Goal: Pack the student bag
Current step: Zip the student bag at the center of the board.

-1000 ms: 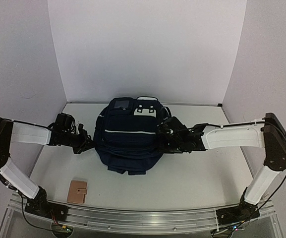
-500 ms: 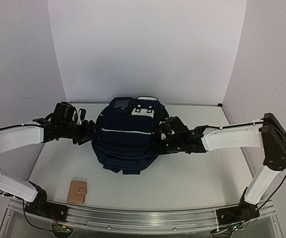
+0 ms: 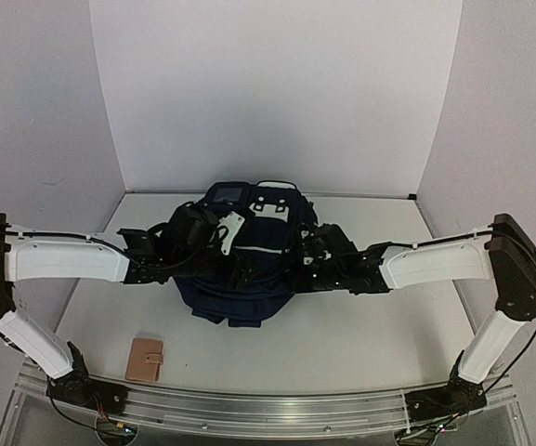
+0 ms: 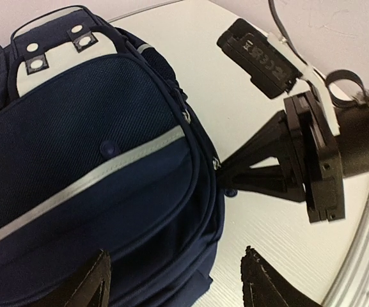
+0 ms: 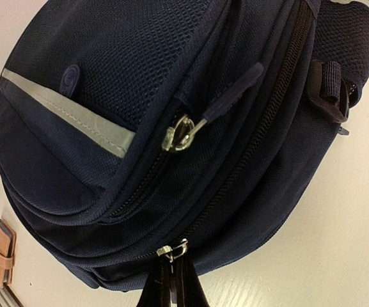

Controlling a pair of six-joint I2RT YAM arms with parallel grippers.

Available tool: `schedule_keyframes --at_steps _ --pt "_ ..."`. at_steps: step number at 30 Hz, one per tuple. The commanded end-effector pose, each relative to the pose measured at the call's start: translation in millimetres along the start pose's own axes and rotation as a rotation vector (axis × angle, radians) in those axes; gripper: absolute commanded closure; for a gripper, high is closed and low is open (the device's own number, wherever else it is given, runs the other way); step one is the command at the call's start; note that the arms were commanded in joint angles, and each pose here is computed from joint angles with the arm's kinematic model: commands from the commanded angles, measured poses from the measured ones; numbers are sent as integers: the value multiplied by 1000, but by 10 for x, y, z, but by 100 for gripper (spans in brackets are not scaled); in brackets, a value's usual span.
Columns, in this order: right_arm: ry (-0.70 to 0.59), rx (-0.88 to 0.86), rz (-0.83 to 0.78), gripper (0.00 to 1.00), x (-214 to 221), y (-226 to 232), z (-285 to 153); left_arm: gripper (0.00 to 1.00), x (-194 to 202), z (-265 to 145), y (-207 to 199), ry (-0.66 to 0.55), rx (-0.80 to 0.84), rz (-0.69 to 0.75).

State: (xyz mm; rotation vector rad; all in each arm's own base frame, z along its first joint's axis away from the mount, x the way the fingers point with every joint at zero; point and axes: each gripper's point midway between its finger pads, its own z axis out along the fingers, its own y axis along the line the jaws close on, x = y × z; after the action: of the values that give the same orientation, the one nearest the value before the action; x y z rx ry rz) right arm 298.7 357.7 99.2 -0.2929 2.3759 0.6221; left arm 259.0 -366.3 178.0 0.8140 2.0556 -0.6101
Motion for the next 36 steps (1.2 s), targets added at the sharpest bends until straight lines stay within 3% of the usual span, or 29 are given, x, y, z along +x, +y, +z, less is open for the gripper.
schedule_keyframes --at_steps 1,9,13,16,18,23,26,36 --pt "-40 -71 18 100 -97 173 -126 27 -588 172 -73 -173 -41 137" --pt "-58 -59 30 100 -121 136 -167 21 -525 523 -230 -146 12 152" --pt "-64 -59 32 100 -124 127 -188 17 -407 735 -113 -95 -93 172" --pt "-75 -57 34 100 -132 115 -210 20 -345 843 27 -71 -214 187" --pt "-83 -49 34 100 -143 96 -226 33 -323 886 101 -57 -267 189" --pt "-150 84 63 100 -254 -140 -248 79 -254 877 130 -46 -312 191" --pt "-190 169 78 100 -371 -298 -256 97 -170 824 87 -43 -280 195" --pt "-216 244 41 100 -750 -632 -131 100 44 455 -116 -25 -102 164"
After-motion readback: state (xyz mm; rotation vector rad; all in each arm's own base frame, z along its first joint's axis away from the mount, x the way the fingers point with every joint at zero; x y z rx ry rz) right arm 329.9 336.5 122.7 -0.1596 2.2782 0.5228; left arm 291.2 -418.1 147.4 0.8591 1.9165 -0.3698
